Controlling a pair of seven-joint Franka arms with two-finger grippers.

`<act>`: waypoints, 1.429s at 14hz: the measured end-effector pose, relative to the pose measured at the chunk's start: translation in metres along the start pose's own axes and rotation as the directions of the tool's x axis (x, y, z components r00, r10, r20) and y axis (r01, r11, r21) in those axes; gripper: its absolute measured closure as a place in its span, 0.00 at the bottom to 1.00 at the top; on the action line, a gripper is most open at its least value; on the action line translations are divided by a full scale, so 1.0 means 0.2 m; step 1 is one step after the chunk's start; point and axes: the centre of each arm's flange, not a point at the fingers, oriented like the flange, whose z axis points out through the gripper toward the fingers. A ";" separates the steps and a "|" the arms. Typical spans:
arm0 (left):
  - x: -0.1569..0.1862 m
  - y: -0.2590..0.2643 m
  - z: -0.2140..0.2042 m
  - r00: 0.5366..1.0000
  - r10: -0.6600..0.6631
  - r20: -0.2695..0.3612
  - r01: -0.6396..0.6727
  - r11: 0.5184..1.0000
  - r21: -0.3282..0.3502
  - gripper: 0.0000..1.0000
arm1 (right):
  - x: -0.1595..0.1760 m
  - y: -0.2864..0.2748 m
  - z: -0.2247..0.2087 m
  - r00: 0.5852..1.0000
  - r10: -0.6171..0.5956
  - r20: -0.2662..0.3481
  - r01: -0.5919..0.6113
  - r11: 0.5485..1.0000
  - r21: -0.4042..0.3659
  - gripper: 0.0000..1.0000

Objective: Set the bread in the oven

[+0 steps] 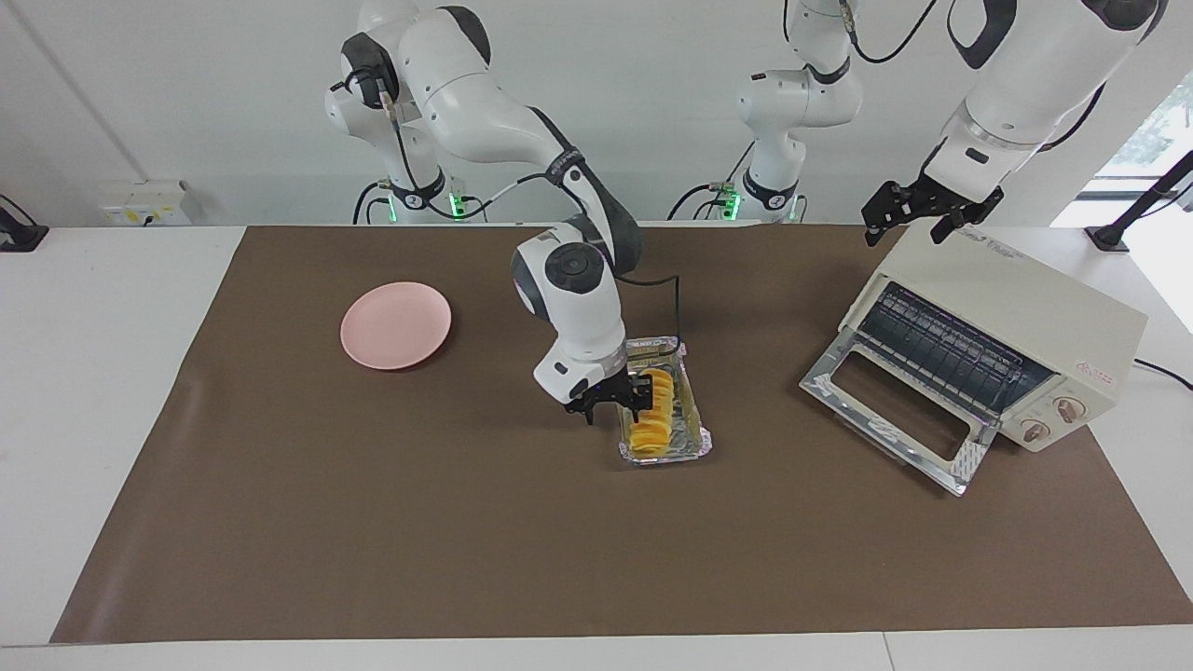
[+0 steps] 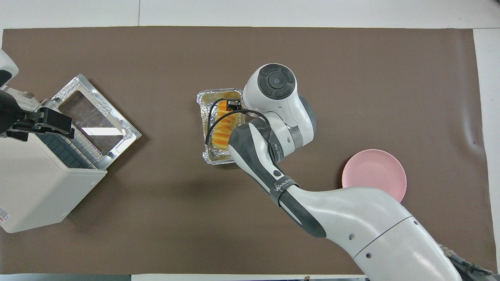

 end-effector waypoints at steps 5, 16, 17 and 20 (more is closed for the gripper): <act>0.00 0.00 0.00 1.000 0.000 0.000 0.000 1.000 0.000 0.00 | 0.28 0.45 -0.58 0.989 0.141 -0.041 -0.140 0.990 0.024 0.00; 0.02 -0.01 -0.02 0.999 -0.003 -0.041 0.003 1.000 -0.004 0.00 | 0.31 1.77 -1.41 0.988 -0.143 0.061 0.146 0.988 -0.045 0.00; 0.02 -0.01 -0.02 0.999 -0.005 -0.043 0.005 1.000 -0.004 0.00 | 0.25 1.80 -1.48 0.985 -0.151 0.088 0.156 0.986 -0.054 0.00; 0.04 -0.01 -0.04 0.997 -0.007 -0.078 0.006 1.000 -0.007 0.00 | 0.09 1.81 -1.65 0.979 -0.154 0.134 0.166 0.983 -0.084 0.00</act>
